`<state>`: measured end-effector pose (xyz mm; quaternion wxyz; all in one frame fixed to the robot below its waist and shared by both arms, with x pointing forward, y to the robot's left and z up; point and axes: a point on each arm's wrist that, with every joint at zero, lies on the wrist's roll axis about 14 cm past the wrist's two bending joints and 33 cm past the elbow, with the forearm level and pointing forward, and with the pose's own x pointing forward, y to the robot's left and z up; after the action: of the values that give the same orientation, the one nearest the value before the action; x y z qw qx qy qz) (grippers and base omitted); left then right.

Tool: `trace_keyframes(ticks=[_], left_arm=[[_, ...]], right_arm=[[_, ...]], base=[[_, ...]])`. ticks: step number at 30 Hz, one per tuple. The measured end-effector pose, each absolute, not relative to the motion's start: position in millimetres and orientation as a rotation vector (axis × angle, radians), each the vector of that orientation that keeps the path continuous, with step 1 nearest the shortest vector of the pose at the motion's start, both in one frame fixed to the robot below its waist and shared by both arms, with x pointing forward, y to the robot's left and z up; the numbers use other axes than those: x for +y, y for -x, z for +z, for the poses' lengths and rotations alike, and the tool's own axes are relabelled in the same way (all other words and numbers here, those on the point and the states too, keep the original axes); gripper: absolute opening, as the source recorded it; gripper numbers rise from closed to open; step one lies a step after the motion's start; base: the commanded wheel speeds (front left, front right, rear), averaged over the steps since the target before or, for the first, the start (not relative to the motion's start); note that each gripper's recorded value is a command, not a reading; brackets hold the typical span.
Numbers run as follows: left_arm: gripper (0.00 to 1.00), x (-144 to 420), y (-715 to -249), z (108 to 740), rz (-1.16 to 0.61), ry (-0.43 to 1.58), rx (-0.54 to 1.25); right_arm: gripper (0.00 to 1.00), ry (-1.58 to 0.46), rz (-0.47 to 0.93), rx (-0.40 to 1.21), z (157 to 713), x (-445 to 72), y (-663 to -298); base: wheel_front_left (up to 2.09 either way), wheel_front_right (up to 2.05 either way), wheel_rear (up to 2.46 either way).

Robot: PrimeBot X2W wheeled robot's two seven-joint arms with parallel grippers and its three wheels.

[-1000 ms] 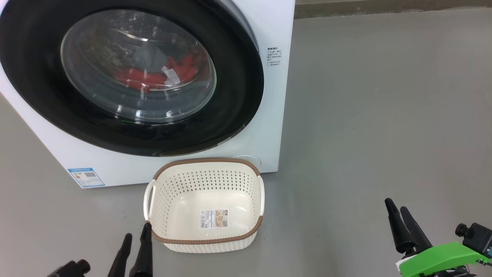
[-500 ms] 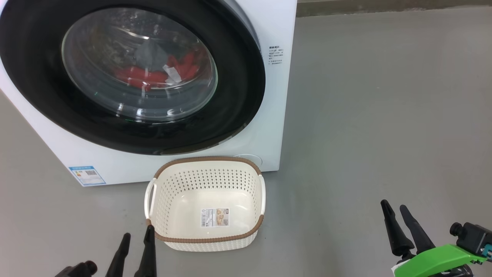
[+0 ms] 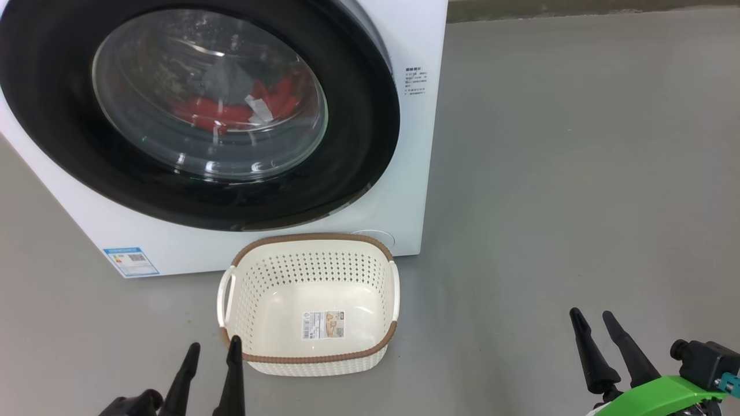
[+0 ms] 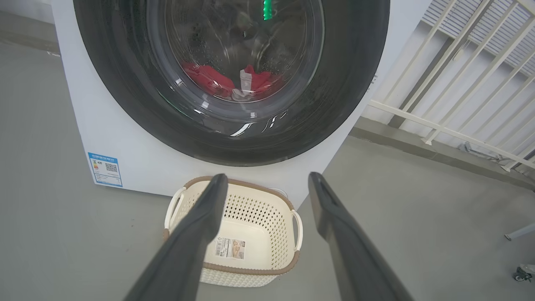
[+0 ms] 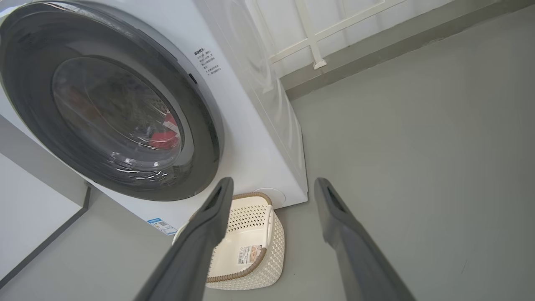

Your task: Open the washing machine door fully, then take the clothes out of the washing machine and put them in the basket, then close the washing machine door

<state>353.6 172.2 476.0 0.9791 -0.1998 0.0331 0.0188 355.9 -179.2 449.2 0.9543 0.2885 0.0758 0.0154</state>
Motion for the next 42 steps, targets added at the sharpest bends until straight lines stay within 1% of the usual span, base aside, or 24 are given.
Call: trace_keyframes(ticks=[16, 20, 30, 42], left_arm=[[1.0, 167.7, -349.0, 477.3, 0.007, 0.231, 0.039], [1.0, 166.1, -348.3, 479.5, -0.002, 0.2, 0.025], [1.0, 168.5, -342.5, 477.2, -0.001, 0.152, 0.017], [1.0, 168.4, -342.6, 469.1, -0.002, 0.142, 0.043]], right_arm=[[1.0, -0.472, 0.044, 0.113, 454.7, -183.2, -354.8], [1.0, -0.444, 0.042, 0.118, 451.3, -185.5, -349.0], [1.0, -0.369, 0.025, 0.097, 451.9, -196.3, -344.2], [1.0, -0.371, -0.007, 0.115, 444.5, -202.9, -338.8]], base=[[0.0, 0.0, 0.0], [0.0, 0.0, 0.0], [0.0, 0.0, 0.0], [0.0, 0.0, 0.0]])
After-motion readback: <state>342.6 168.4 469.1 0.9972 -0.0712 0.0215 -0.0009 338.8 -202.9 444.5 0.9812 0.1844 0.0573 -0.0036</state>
